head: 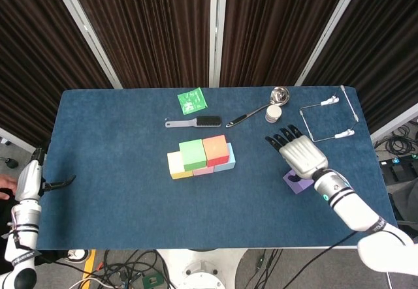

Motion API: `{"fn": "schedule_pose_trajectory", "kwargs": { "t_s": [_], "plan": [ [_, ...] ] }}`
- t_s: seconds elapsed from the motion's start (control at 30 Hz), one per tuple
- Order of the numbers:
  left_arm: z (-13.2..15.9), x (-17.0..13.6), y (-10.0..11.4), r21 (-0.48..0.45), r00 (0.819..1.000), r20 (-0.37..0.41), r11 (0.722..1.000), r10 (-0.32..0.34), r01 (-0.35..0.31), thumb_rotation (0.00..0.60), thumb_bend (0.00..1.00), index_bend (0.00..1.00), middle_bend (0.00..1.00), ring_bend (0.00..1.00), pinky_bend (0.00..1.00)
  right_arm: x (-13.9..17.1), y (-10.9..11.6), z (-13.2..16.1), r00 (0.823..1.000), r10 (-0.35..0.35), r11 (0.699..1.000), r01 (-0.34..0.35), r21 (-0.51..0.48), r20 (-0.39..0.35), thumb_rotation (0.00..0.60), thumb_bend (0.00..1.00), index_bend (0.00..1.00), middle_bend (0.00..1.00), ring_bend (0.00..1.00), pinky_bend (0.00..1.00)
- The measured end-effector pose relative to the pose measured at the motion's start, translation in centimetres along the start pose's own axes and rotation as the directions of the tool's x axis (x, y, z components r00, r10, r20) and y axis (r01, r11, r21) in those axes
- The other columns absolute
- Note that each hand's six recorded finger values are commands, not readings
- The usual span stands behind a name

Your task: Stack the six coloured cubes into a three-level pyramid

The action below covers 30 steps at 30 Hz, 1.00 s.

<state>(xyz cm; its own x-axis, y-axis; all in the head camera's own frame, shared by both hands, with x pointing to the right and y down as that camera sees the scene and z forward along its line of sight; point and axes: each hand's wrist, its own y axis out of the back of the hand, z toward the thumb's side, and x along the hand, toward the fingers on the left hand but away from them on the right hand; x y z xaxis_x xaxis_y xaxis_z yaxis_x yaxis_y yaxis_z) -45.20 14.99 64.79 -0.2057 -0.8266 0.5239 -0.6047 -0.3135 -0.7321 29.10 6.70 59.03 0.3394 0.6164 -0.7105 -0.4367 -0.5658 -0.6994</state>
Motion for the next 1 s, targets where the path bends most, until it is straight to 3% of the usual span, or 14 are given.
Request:
{"fn": "schedule_pose_trajectory", "kwargs": {
  "t_s": [0.2, 0.43, 0.67, 0.83, 1.0],
  "plan": [
    [0.6, 0.1, -0.7, 0.006, 1.000, 0.009, 1.000, -0.001, 0.001, 0.600, 0.14, 0.05, 0.00, 0.00, 0.11, 2.5, -5.5, -3.4, 0.996, 0.081, 0.995, -0.083, 0.058, 0.036, 0.600, 0.03, 0.00, 0.08, 0.00, 0.00],
    [1.2, 0.0, -0.9, 0.030, 0.999, 0.028, 0.999, 0.023, -0.024, 0.600, 0.14, 0.05, 0.00, 0.00, 0.11, 2.4, -8.0, -4.1, 0.997, 0.076, 0.990, -0.079, 0.112, 0.035, 0.600, 0.03, 0.00, 0.05, 0.00, 0.00],
    [1.3, 0.3, -1.3, 0.049, 0.998, 0.038, 0.998, 0.045, -0.047, 0.600, 0.14, 0.05, 0.00, 0.00, 0.11, 0.4, -9.4, -3.6, 0.999, 0.039, 0.981, -0.035, 0.188, -0.018, 0.600, 0.03, 0.00, 0.06, 0.00, 0.00],
    [1.0, 0.4, -1.4, 0.050, 0.998, 0.032, 0.997, 0.050, -0.052, 0.600, 0.14, 0.05, 0.00, 0.00, 0.11, -0.5, -9.6, -2.9, 0.998, 0.016, 0.984, -0.006, 0.176, -0.057, 0.600, 0.06, 0.00, 0.15, 0.00, 0.00],
    [1.1, 0.5, -1.5, 0.051, 0.999, 0.032, 0.998, 0.044, -0.045, 0.600, 0.14, 0.05, 0.00, 0.00, 0.11, -0.9, -9.5, -2.2, 0.995, -0.020, 0.987, 0.036, 0.157, -0.102, 0.600, 0.08, 0.00, 0.34, 0.00, 0.00]
  ]
}}
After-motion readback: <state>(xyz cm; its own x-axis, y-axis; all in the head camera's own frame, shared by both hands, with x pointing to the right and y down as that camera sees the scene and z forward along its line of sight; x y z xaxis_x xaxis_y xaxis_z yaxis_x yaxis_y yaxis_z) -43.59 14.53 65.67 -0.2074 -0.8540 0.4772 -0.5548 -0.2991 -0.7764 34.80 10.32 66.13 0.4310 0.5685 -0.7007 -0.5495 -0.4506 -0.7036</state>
